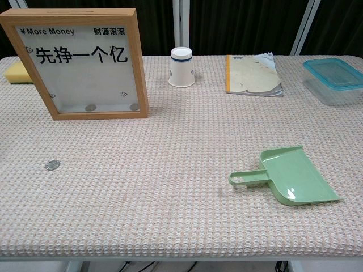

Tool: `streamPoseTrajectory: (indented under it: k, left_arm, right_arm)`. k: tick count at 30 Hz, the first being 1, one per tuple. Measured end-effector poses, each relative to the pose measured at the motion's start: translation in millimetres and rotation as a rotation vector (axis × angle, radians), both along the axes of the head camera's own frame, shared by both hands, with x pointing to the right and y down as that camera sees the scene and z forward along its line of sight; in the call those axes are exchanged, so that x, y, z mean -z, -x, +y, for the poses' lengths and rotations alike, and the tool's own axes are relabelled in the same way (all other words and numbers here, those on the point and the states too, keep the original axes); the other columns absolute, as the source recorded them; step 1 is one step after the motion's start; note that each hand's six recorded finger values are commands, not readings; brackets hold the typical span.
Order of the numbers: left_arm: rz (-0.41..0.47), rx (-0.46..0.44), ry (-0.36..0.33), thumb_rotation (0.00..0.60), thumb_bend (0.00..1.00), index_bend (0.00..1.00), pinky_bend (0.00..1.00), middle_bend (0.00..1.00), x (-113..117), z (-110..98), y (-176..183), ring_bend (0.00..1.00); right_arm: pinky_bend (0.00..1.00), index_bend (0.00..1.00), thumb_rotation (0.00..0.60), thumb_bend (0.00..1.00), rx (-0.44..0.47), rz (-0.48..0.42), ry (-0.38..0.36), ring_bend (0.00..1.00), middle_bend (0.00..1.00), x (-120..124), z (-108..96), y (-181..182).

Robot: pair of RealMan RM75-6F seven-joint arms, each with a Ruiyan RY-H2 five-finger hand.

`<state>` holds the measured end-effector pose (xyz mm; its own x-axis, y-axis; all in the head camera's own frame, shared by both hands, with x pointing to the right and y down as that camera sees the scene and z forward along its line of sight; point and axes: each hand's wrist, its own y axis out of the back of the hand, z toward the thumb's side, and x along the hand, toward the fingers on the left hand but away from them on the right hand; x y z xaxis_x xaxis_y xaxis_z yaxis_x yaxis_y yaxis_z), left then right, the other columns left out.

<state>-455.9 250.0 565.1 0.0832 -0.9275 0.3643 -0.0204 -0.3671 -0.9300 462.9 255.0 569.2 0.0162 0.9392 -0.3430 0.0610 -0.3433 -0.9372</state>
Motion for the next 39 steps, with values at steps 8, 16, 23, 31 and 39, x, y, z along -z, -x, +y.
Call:
streamPoseTrajectory:
  k: [8,16,23,31,39]
  left_arm:
    - [0.007,-0.011,-0.001,0.600,0.09,0.15,0.06,0.11,0,2,-2,0.00]
    - [0.036,-0.075,-0.008,0.600,0.09,0.15,0.06,0.11,-4,-2,-22,0.00]
    - [0.084,-0.142,0.050,0.600,0.10,0.15,0.06,0.11,-23,-6,-50,0.00]
    - [0.173,-0.227,0.112,0.600,0.12,0.16,0.07,0.12,-61,-14,-104,0.00]
    - [0.238,-0.242,0.176,0.600,0.15,0.19,0.08,0.15,-104,-20,-140,0.02]
  right_arm:
    - [0.00,0.00,0.600,0.33,-0.006,0.001,0.001,0.00,0.00,0,2,-2]
    - [0.00,0.00,0.600,0.33,-0.013,-0.006,-0.012,0.00,0.00,3,1,-5]
    - [0.00,0.00,0.600,0.33,-0.017,-0.004,-0.002,0.00,0.00,1,0,-5]
    - [0.00,0.00,0.600,0.33,-0.023,0.000,-0.001,0.00,0.00,1,1,-7]
    - [0.00,0.00,0.600,0.33,-0.035,0.004,-0.002,0.00,0.00,4,3,-13]
